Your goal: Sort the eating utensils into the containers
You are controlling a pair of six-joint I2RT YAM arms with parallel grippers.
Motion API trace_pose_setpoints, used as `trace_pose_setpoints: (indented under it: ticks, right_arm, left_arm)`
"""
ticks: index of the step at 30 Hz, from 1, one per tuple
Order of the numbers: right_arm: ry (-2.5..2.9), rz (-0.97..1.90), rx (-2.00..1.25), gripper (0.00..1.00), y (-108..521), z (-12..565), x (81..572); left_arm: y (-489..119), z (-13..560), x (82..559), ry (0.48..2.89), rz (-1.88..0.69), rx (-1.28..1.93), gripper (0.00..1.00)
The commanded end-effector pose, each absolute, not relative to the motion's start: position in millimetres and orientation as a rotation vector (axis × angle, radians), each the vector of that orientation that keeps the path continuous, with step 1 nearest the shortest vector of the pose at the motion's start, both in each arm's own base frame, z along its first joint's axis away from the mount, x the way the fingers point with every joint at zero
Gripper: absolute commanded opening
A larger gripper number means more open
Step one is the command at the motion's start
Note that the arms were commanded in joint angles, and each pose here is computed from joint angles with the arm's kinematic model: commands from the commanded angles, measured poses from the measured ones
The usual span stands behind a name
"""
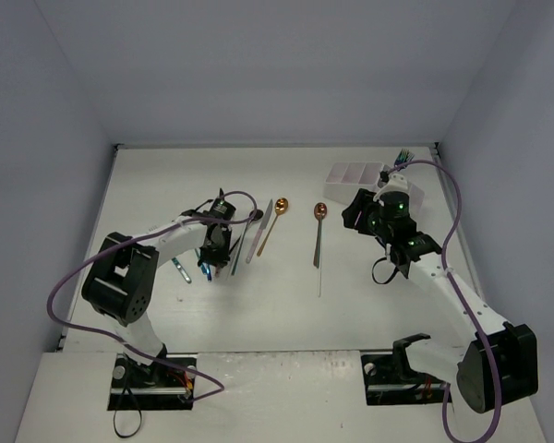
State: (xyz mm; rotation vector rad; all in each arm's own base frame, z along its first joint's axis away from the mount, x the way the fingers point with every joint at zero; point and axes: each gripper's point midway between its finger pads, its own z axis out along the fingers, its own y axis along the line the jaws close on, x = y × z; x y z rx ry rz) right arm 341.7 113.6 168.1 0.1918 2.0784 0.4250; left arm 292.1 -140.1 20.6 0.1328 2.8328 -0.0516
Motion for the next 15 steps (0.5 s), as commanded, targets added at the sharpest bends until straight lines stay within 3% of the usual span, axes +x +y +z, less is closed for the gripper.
trace_pose_setpoints:
  ticks: [1, 5, 15]
  right_arm:
    - [1.997, 0.472, 0.175, 0.51, 120.4, 190.4, 346.7]
    - [1.99, 0.476, 0.13, 0.51, 123.5, 195.6, 348.1]
    - [1.911, 0.679, -0.092, 0.57, 179.8, 251.4, 350.5]
  left_arm:
    - [-140.9, 14.8, 295.5, 2.83, -0.039, 0.103, 0.03]
    - [-137.6, 34.0, 299.3, 2.774, -0.029, 0.097, 0.0]
    - [-151.3, 177.7, 317.9, 2.305, -0.102, 0.192, 0.0]
